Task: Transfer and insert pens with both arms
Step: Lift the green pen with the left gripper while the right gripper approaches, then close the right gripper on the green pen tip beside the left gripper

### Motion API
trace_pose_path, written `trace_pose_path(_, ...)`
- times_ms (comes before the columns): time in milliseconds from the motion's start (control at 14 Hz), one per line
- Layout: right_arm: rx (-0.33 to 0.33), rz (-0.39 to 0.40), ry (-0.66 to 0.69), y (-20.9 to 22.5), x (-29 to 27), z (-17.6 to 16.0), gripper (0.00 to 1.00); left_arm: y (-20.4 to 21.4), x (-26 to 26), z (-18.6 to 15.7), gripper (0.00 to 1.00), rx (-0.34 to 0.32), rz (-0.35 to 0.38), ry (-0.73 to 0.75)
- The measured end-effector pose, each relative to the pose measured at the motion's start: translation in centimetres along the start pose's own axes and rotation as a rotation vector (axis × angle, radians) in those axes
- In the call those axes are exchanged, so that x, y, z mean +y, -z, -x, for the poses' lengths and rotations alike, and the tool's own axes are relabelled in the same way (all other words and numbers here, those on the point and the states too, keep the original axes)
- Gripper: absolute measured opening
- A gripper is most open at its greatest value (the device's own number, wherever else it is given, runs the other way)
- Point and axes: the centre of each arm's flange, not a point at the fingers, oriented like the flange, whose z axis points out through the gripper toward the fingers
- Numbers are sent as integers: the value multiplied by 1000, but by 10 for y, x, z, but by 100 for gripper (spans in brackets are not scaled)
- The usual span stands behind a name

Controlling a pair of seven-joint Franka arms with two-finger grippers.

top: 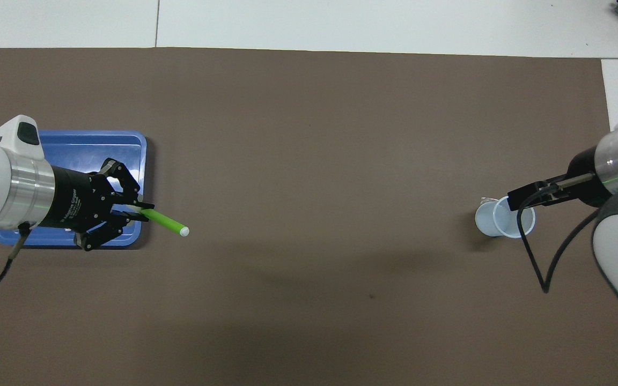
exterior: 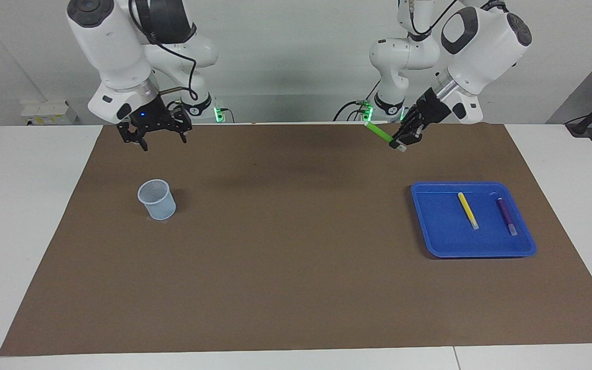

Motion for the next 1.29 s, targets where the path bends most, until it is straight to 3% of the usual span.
trace_pose_path(215, 11, -99, 62, 1, -48, -3, 100, -13, -18, 1, 18, -84, 14, 51)
trace_pose_path(429, 62, -218, 21, 5, -64, -9, 100, -27, -32, 2, 18, -123, 56, 118)
trace_pose_path(715, 27, -409, -222, 0, -122, -11, 100, -50, -35, 28, 18, -114, 93, 199)
trace_pose_path(858, -1, -456, -369, 1, -162, -7, 100, -59, -33, 45, 18, -110, 110, 223)
trace_pose_path(1001, -20, -487, -459, -3, -190, -3, 100, -64, -32, 55, 18, -139, 121, 241)
trace_pose_path(1287, -57, -629, -655, -27, -201, -8, 100, -64, -31, 57, 18, -189, 136, 271)
